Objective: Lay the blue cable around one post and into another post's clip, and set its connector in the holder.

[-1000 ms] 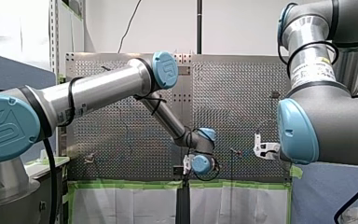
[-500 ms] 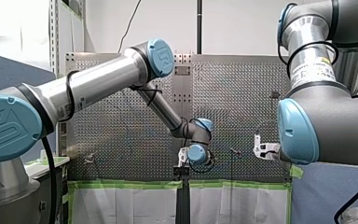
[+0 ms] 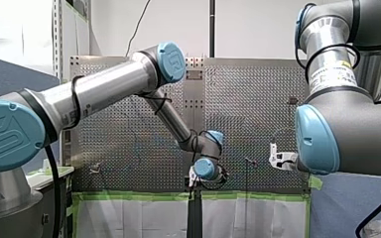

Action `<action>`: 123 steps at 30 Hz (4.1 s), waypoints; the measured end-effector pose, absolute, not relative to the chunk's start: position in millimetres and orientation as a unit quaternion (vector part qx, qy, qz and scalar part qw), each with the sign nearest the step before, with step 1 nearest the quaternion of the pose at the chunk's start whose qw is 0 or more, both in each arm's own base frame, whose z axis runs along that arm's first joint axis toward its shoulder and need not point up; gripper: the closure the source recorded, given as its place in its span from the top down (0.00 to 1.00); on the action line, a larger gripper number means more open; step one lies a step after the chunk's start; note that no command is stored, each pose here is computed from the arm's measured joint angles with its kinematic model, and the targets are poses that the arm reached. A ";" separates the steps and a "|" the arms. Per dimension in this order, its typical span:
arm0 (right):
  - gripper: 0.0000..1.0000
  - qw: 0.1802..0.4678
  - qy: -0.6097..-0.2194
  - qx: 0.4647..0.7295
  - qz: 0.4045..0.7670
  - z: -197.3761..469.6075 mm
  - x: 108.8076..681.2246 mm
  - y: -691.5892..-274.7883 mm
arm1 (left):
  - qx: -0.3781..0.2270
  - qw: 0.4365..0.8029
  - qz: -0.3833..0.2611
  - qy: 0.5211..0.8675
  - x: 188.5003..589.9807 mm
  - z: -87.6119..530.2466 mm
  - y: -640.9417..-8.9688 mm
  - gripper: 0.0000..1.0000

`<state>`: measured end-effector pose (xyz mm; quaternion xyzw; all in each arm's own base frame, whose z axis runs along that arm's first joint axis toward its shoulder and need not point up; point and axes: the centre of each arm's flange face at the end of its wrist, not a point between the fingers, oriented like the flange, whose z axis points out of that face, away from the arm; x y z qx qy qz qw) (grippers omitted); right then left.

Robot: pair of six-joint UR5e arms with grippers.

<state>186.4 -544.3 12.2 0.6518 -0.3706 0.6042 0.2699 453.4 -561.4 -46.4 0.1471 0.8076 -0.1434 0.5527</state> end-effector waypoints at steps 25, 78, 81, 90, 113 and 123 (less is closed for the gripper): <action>0.00 0.267 -0.371 0.655 0.601 11.5 187.9 -542.5 | 0.091 0.568 -0.150 0.804 490.3 -65.9 -550.7 0.53; 0.00 0.284 -0.396 0.653 0.580 8.9 177.5 -544.1 | 0.167 0.584 -0.121 0.785 475.3 -71.1 -579.0 0.04; 0.00 0.285 -0.401 0.651 0.578 8.7 174.6 -544.9 | 0.170 0.590 -0.126 0.780 470.3 -70.2 -585.6 0.04; 0.00 0.291 -0.416 0.644 0.572 6.9 165.9 -547.4 | 0.150 0.606 -0.149 0.767 470.1 -70.3 -593.7 0.04; 0.00 0.292 -0.435 0.637 0.566 -7.9 153.1 -571.7 | 0.113 0.617 -0.160 0.762 508.1 -66.3 -601.1 0.04; 0.00 0.296 -0.436 0.631 0.569 0.4 147.6 -588.6 | 0.092 0.627 -0.167 0.756 529.1 -52.0 -599.7 0.04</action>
